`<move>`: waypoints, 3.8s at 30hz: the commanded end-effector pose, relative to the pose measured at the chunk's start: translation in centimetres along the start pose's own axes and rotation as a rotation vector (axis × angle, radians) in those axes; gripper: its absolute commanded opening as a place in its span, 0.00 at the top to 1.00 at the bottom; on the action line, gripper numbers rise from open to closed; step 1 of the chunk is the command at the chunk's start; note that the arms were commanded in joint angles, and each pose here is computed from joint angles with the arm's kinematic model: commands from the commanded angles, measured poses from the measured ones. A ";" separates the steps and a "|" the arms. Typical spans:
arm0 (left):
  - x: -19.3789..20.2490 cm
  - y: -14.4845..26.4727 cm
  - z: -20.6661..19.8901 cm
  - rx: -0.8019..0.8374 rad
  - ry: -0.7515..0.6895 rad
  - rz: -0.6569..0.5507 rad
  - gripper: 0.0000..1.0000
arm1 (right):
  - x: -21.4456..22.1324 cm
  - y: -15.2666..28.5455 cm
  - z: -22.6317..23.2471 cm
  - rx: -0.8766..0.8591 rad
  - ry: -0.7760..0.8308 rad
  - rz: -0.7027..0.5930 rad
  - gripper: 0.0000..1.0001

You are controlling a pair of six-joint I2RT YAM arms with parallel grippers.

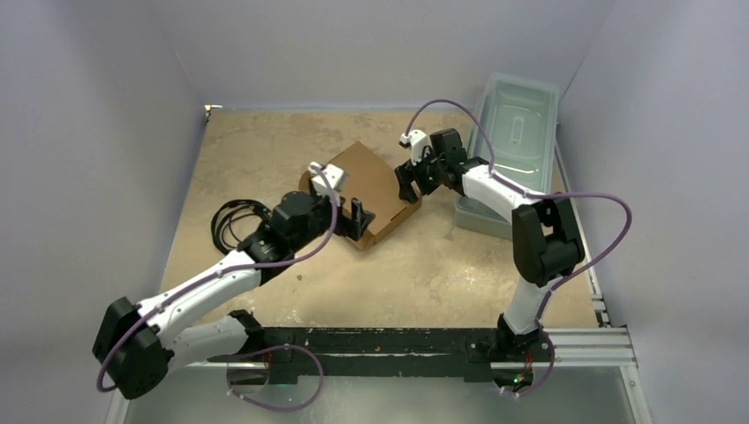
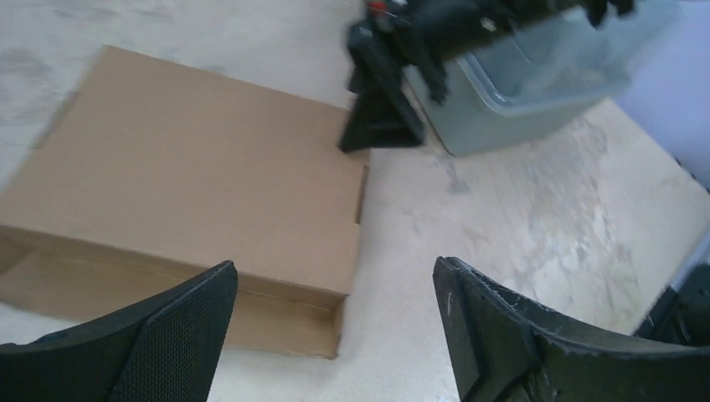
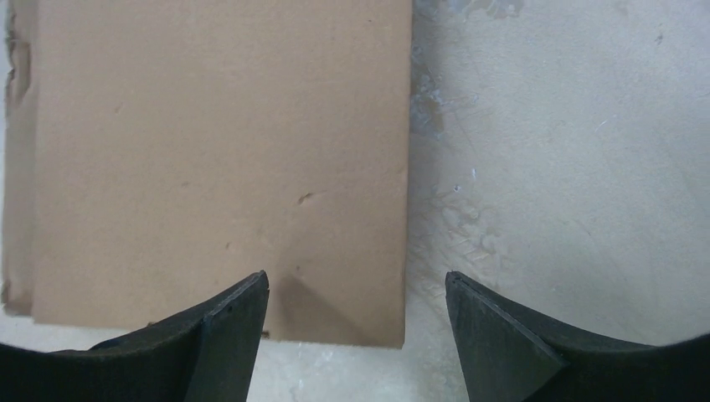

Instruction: Fold the paper box

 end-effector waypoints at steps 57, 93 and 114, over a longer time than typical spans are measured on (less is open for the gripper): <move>-1.7 -7.6 29.3 -0.133 0.480 0.070 0.35 | 0.8 12.1 10.2 -0.453 0.636 -0.301 0.25; -2.4 -7.7 24.8 -0.194 0.324 0.108 0.32 | 1.6 11.8 9.5 -0.463 0.649 -0.221 0.25; -2.6 -7.7 23.0 -0.089 0.327 0.139 0.32 | 1.8 11.0 8.4 -0.405 0.615 -0.187 0.27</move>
Point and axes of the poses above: each gripper's point midway between its finger pads, its own y axis back along the fingers, its own z axis along the line the jaws close on, x = y × z, the point moved 3 cm from there along y, back along the fingers
